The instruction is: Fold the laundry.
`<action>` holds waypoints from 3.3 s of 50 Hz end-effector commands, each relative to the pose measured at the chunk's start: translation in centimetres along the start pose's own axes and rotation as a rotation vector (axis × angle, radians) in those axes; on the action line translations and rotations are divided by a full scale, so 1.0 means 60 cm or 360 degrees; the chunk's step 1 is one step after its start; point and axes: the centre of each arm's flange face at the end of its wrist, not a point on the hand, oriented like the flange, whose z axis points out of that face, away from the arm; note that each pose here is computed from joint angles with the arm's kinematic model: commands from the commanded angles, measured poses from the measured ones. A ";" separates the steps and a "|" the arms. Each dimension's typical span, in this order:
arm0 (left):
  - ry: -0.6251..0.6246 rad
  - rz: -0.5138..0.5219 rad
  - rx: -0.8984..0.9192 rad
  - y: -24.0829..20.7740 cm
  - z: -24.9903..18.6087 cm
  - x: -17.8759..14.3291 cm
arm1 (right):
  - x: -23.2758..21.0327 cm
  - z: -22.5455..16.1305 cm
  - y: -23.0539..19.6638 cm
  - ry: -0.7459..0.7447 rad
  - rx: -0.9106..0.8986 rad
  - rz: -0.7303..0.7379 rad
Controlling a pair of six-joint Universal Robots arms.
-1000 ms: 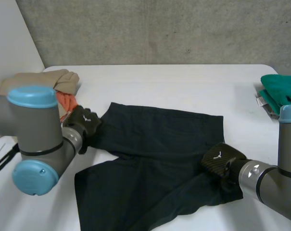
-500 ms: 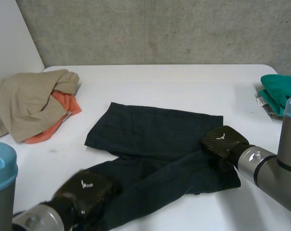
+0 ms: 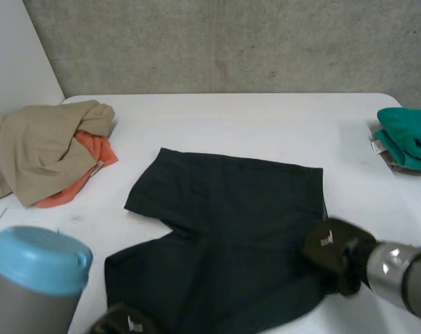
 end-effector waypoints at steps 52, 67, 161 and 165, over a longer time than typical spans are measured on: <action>-0.0992 0.0206 0.1381 -0.332 0.144 -0.173 | 0.135 0.136 -0.023 0.0314 0.0241 0.0692; -0.0887 0.0135 0.1337 -0.303 0.146 -0.150 | 0.129 0.204 0.032 0.0463 0.0166 0.0588; 0.0005 0.0104 0.1585 -0.409 0.013 -0.108 | -0.014 0.092 -0.061 0.0433 0.0612 0.0221; 0.0272 0.0100 0.1569 -0.402 -0.005 -0.090 | -0.069 0.091 -0.044 0.0308 0.0589 0.0224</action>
